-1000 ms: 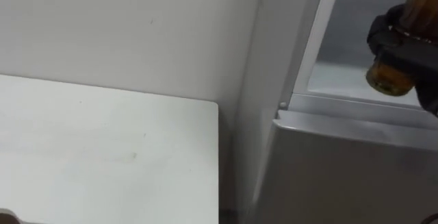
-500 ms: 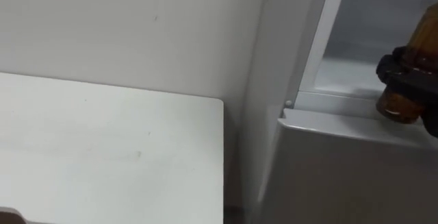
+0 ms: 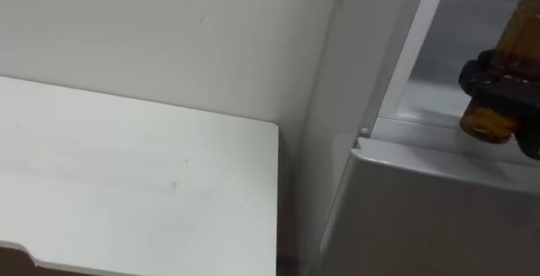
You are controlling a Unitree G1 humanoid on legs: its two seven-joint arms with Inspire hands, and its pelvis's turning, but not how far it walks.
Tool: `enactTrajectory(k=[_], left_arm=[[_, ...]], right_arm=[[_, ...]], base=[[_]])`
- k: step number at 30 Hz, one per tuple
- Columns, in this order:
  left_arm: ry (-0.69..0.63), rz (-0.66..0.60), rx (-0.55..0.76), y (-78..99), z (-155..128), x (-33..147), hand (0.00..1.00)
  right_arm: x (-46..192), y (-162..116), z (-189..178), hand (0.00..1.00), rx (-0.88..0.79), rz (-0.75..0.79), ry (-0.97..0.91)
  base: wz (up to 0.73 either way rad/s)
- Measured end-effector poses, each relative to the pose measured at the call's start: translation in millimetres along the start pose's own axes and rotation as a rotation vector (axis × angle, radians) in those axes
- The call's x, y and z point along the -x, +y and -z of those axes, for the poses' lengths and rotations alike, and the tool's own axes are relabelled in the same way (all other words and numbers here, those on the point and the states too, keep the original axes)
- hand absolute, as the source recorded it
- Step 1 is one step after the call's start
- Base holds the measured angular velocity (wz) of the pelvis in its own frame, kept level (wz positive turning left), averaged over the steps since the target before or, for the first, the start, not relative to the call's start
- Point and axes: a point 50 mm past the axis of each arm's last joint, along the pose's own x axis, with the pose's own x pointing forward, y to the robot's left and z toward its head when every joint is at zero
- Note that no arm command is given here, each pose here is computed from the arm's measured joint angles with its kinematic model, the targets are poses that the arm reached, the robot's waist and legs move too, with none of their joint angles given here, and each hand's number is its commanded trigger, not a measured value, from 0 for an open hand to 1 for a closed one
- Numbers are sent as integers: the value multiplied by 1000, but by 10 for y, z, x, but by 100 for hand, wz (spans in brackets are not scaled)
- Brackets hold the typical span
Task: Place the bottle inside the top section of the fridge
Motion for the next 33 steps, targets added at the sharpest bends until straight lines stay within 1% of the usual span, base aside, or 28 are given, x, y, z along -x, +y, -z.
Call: enactTrajectory(k=[7,13,21,26,28,33], left_arm=[[1,6,0,2,0,-1,0],[6,-1,-1,7,11,0,0],[23,-3,-4,9,25,0,0],[24,-5,-6,12,23,0,0],[21,-8,-30,17,18,0,0],[7,-10,-41,39,-20,0,0]], right_arm=[[-43,-18,-19,100,-4,45,1],[-74,-4,-52,100,-81,70,11],[-152,7,-128,100,-100,98,2],[-221,-80,-49,100,-69,136,56],[-230,-125,16,100,-67,151,83],[-293,-172,17,100,-96,157,97]], base=[[0],[3],[5],[2],[0],[0]])
